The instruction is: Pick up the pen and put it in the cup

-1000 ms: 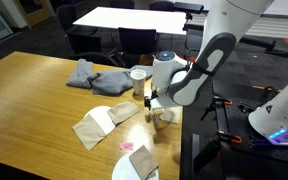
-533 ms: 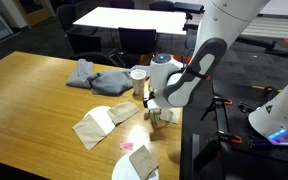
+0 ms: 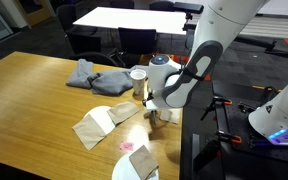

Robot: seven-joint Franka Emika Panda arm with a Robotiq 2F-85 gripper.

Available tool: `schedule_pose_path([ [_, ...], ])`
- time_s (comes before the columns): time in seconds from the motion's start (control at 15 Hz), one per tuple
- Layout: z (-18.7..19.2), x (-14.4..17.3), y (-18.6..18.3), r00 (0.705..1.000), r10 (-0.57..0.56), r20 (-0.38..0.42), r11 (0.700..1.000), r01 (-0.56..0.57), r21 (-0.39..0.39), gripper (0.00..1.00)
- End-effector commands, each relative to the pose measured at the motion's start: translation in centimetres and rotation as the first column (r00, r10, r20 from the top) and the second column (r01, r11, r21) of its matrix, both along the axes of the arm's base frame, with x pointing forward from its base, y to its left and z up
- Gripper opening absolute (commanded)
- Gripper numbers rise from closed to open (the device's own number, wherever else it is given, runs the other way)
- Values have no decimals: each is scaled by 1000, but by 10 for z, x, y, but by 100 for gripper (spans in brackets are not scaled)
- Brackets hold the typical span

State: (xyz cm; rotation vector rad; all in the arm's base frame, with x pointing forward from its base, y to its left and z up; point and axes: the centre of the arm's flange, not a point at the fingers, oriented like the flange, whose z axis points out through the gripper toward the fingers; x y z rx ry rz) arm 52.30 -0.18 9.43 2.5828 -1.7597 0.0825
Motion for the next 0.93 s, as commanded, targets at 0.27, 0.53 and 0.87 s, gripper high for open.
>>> schedule_pose_path([
  [0.27,36,7,15,983,183,17,983,-183,8,4],
  [0.53,73,22,26,935,353,23,936,-352,-17,4],
  [0.87,130,46,30,836,549,-26,834,-549,-45,4],
])
